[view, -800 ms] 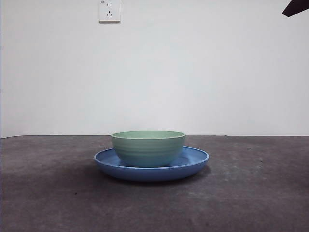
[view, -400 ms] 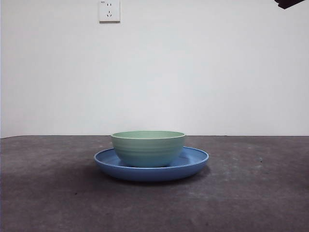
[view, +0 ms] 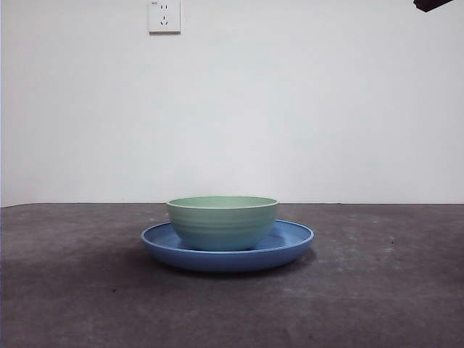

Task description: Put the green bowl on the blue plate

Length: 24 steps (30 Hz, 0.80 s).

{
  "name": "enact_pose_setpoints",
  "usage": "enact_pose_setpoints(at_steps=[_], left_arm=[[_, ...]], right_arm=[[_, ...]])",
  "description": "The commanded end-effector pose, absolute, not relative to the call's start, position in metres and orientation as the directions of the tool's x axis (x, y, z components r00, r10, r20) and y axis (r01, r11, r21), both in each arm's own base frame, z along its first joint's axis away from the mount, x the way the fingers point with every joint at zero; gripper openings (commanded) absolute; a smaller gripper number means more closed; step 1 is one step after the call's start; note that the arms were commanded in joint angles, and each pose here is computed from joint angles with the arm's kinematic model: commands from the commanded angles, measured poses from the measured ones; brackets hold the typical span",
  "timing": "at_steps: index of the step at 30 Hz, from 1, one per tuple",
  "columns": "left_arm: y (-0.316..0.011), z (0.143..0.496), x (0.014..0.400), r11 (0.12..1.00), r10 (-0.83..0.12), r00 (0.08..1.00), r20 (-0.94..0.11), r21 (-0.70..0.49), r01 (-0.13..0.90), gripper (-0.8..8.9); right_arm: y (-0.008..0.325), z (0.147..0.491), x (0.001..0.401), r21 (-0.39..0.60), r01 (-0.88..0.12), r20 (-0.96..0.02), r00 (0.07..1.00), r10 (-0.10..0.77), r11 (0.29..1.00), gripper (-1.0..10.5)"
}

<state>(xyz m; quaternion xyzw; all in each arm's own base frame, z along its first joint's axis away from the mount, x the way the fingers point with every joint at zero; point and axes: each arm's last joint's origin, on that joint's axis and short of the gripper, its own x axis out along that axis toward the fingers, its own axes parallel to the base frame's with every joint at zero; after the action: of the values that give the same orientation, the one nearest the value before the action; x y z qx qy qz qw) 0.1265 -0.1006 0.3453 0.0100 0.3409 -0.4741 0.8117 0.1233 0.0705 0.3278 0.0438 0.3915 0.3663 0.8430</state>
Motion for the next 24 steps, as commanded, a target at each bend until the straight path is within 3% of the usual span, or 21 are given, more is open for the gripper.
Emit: enact_pose_setpoints(at_steps=[1, 12, 15, 17, 20, 24], left_arm=[[-0.102, 0.347, 0.127, 0.536, -0.77, 0.314, -0.555, -0.298, 0.79, 0.12], [-0.102, 0.348, 0.127, 0.535, -0.771, 0.315, -0.554, -0.296, 0.791, 0.12], [-0.094, 0.354, 0.123, 0.534, -0.772, 0.372, -0.516, -0.208, 0.819, 0.12], [-0.086, 0.363, 0.122, 0.543, -0.78, 0.443, -0.441, -0.128, 0.83, 0.12], [-0.07, 0.382, 0.12, 0.608, -0.77, 0.588, -0.247, -0.003, 0.794, 0.12], [-0.041, 0.396, 0.108, 0.781, -0.617, 0.787, 0.004, 0.127, 0.611, 0.12]], right_arm=[[0.072, 0.333, 0.124, 0.352, -0.6, -0.616, 0.429, 0.66, 0.718, 0.1], [0.072, 0.333, 0.124, 0.352, -0.6, -0.617, 0.429, 0.66, 0.719, 0.1], [0.072, 0.333, 0.124, 0.352, -0.6, -0.617, 0.429, 0.66, 0.718, 0.1], [0.072, 0.333, 0.124, 0.352, -0.6, -0.616, 0.429, 0.66, 0.718, 0.1], [0.072, 0.333, 0.124, 0.352, -0.6, -0.616, 0.429, 0.66, 0.718, 0.1], [0.072, 0.333, 0.124, 0.352, -0.6, -0.616, 0.429, 0.66, 0.718, 0.1]])
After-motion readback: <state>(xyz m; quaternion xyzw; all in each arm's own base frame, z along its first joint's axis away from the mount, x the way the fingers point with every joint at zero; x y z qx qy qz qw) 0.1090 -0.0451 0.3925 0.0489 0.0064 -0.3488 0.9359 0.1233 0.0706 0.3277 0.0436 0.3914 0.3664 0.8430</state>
